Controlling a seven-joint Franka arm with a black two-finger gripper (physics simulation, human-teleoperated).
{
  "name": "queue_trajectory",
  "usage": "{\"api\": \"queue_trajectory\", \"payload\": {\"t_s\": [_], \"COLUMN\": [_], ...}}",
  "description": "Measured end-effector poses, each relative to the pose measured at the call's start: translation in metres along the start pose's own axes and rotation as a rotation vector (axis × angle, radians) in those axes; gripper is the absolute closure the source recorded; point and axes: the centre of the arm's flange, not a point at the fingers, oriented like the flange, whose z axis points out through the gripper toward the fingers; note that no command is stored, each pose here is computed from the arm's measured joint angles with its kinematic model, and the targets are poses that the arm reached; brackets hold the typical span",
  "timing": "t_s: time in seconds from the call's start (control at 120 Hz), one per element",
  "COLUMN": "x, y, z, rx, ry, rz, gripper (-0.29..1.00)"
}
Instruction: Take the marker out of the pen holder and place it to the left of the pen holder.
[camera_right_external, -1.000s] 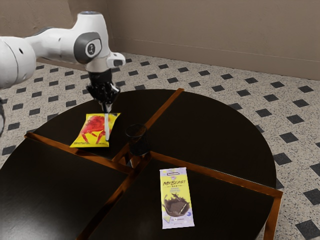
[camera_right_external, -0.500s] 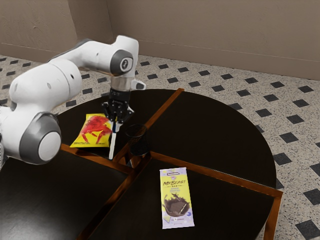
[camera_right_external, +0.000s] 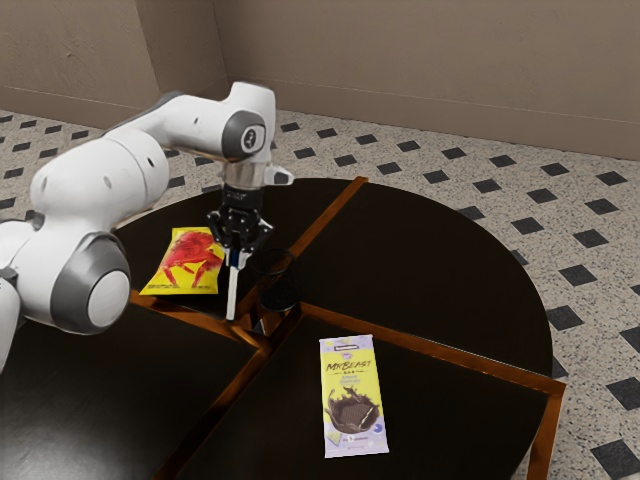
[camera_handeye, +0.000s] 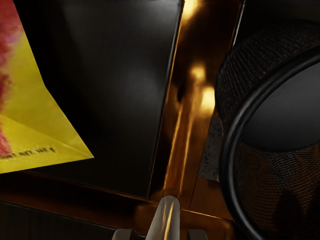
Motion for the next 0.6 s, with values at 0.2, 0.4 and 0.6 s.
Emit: {"api": "queue_trajectory", "payload": {"t_s": [0.2,0.4,0.6], "x": [0.013,0.012,-0.072], "y": [-0.002,-0.008,-0.039], "z": [0.019,0.013,-0.071], "rx": [-0.036,-0.091,-0.178], "ry": [0.005,0.012,0.069], "rz": [-0.011,-0.004,-0.008], "gripper": [0.59,0.28,0.11]}}
